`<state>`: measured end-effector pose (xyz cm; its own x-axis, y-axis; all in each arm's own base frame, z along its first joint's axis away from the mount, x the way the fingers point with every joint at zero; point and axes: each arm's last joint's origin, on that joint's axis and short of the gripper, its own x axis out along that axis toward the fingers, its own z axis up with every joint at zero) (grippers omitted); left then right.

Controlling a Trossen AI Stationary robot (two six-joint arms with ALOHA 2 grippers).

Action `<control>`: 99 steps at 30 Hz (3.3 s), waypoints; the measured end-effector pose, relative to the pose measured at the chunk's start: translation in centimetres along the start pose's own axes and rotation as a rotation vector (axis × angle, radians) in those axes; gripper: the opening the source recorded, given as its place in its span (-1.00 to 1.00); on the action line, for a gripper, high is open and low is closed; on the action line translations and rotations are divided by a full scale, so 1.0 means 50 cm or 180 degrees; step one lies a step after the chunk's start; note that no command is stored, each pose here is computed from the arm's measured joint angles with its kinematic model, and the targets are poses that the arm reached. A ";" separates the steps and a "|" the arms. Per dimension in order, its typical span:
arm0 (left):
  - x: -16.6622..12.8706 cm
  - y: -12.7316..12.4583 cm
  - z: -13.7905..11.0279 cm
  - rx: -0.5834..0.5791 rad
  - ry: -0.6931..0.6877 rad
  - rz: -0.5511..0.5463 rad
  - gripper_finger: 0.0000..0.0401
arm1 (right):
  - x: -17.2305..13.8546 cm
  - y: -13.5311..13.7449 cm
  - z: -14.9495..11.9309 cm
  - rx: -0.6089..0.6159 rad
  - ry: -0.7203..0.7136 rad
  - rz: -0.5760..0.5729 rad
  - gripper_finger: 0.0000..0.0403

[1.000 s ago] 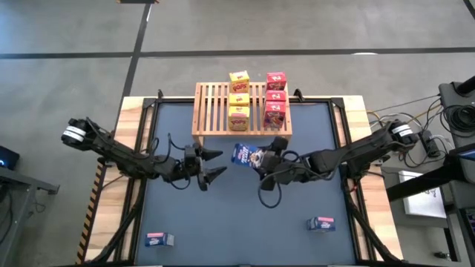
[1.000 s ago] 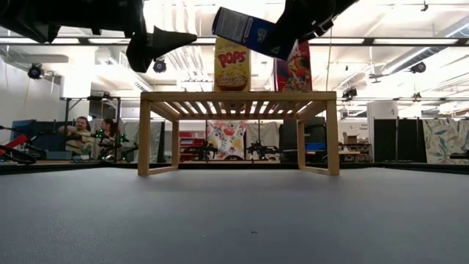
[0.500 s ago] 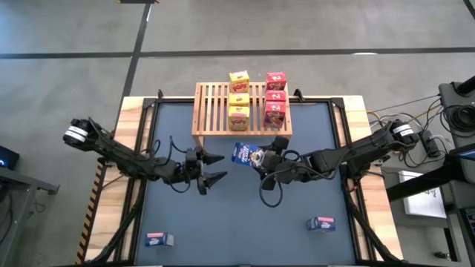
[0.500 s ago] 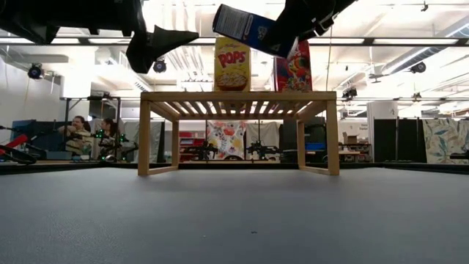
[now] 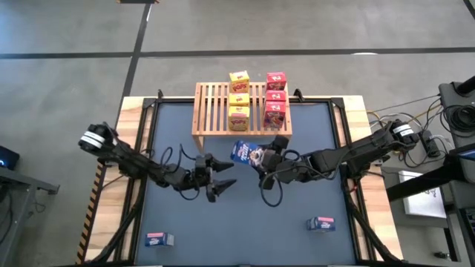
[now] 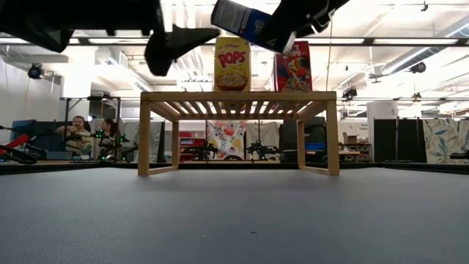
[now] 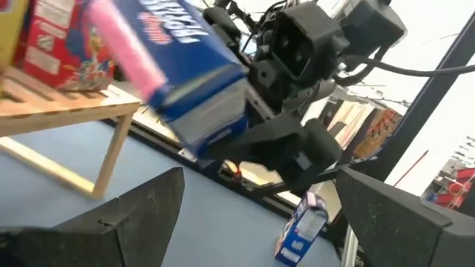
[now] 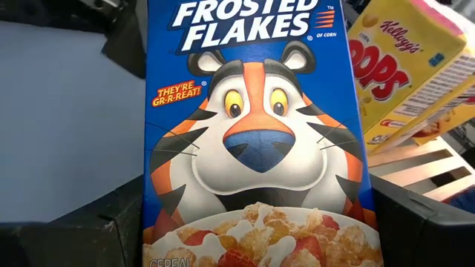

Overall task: Stack cereal on shelf
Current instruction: Put the top blue cereal box on the shelf

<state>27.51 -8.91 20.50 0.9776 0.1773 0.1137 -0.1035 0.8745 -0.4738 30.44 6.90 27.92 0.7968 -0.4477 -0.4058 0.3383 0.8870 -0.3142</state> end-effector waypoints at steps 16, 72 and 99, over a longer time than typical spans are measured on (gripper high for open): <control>0.041 -0.007 -0.007 -0.0054 -0.0367 0.0784 0.68 | 0.023 0.014 -0.018 0.0036 0.0079 -0.0271 0.61; 0.102 0.021 -0.044 -0.0456 -0.1078 0.1239 0.58 | 0.056 0.044 -0.046 0.0221 0.0089 -0.0398 0.61; 0.101 0.017 -0.047 -0.0152 -0.0980 0.1267 -0.04 | 0.054 0.049 -0.034 0.0150 -0.0021 -0.0119 0.83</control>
<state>32.77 -8.32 18.60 0.7638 0.6240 0.1650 -0.4417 0.6917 -0.5714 32.58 7.65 24.60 0.7864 -0.4800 -0.3888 0.3911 0.8741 -0.2882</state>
